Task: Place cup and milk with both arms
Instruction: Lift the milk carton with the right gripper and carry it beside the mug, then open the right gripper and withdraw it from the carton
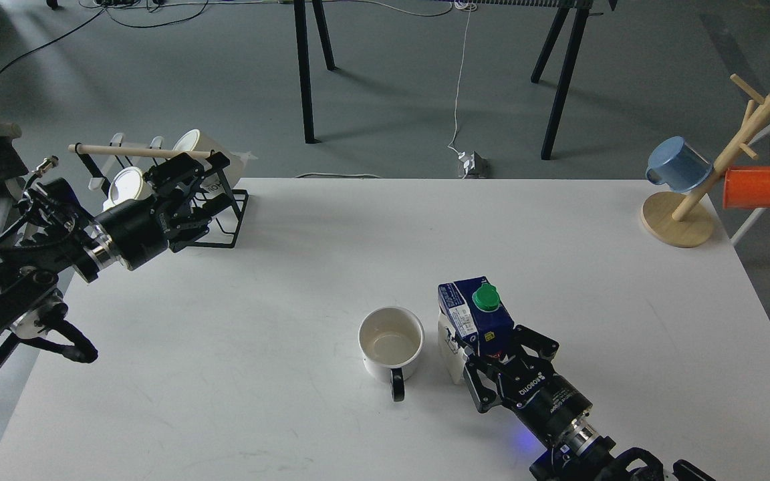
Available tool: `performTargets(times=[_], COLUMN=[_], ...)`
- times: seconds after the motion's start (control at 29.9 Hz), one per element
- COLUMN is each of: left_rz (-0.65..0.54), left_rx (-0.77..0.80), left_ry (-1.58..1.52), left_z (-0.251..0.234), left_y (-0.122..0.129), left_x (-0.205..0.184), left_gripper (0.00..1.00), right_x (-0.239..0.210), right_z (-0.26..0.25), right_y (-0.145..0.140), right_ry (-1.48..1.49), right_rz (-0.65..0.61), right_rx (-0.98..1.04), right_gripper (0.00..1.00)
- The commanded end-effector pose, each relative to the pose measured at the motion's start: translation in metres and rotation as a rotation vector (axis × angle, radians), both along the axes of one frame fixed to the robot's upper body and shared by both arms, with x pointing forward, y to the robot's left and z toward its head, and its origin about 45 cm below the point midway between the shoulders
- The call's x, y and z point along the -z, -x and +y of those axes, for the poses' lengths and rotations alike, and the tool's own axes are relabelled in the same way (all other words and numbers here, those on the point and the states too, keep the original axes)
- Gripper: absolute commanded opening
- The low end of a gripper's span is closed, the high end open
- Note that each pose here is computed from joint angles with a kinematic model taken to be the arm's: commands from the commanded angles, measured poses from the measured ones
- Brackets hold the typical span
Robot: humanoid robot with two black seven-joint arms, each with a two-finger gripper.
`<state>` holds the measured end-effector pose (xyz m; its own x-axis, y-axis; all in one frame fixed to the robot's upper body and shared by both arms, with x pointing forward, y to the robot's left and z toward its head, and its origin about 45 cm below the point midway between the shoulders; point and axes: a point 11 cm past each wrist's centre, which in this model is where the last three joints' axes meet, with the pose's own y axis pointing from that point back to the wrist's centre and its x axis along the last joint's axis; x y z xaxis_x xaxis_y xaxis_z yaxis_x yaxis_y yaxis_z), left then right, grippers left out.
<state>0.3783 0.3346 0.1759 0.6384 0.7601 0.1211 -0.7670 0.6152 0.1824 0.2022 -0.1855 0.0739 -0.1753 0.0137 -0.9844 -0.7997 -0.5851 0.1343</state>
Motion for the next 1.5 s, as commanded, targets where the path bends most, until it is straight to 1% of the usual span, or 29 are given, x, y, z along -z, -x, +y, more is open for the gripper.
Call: performTargets(times=[0.0,0.03,0.07,0.23,0.53,0.67,0.77,0.84,0.9,0.94,1.07,1.1,1.2,1.34,1.4,1.47], left_rz=[0.0,0.0,0.001,0.0,0.0,0.001,0.001,0.009,0.023,0.029,0.045,0.052,0.061,0.073,0.078,0.079], left_rx=[-0.001,-0.002,-0.001,-0.003,-0.003,-0.004,-0.008,-0.013,-0.021,-0.025,-0.051,-0.054,-0.07,-0.085,-0.097,-0.105], left_ry=[-0.002,-0.001,-0.001,-0.003,-0.003,-0.003,-0.008,-0.013,-0.017,-0.019,-0.051,-0.054,-0.073,-0.075,-0.068,-0.059], left_z=[0.001,0.001,0.0,0.002,0.002,0.002,0.005,0.009,0.013,0.015,0.034,0.036,0.048,0.055,0.058,0.059], left_y=[0.0,0.0,0.0,0.0,0.0,0.0,0.001,0.004,0.008,0.01,0.018,0.021,0.025,0.03,0.032,0.032], left_x=[0.0,0.0,0.0,0.0,0.0,0.0,0.0,0.002,0.008,0.009,0.011,0.014,0.014,0.017,0.017,0.017], left_gripper=[0.89,0.89,0.89,0.89,0.89,0.89,0.89,0.89,0.89,0.89,0.89,0.89,0.89,0.89,0.89,0.89], right_x=[0.0,-0.001,0.0,-0.002,-0.009,-0.017,-0.022,-0.028,-0.04,-0.05,-0.096,-0.107,-0.14,-0.146,-0.144,-0.142], right_z=[0.0,0.001,0.0,-0.001,-0.039,-0.075,-0.11,-0.141,-0.173,-0.192,-0.25,-0.258,-0.275,-0.281,-0.28,-0.28], right_y=[0.001,0.001,0.003,0.015,0.054,0.078,0.089,0.09,0.082,0.072,0.034,0.022,-0.024,-0.069,-0.085,-0.092], right_ry=[-0.001,-0.003,-0.004,-0.015,0.042,0.107,0.184,0.259,0.329,0.368,0.48,0.495,0.554,0.608,0.618,0.627], right_rz=[0.0,0.0,0.004,0.015,0.06,0.092,0.107,0.107,0.078,0.046,-0.111,-0.153,-0.272,-0.312,-0.313,-0.31], right_rx=[0.0,0.0,0.0,-0.001,0.001,0.03,0.067,0.102,0.151,0.185,0.328,0.345,0.347,0.316,0.306,0.299], right_gripper=[0.67,0.85,1.0,1.0,1.0,1.0,1.0,1.0,1.0,1.0,1.0,1.0,1.0,1.0,1.0,1.0])
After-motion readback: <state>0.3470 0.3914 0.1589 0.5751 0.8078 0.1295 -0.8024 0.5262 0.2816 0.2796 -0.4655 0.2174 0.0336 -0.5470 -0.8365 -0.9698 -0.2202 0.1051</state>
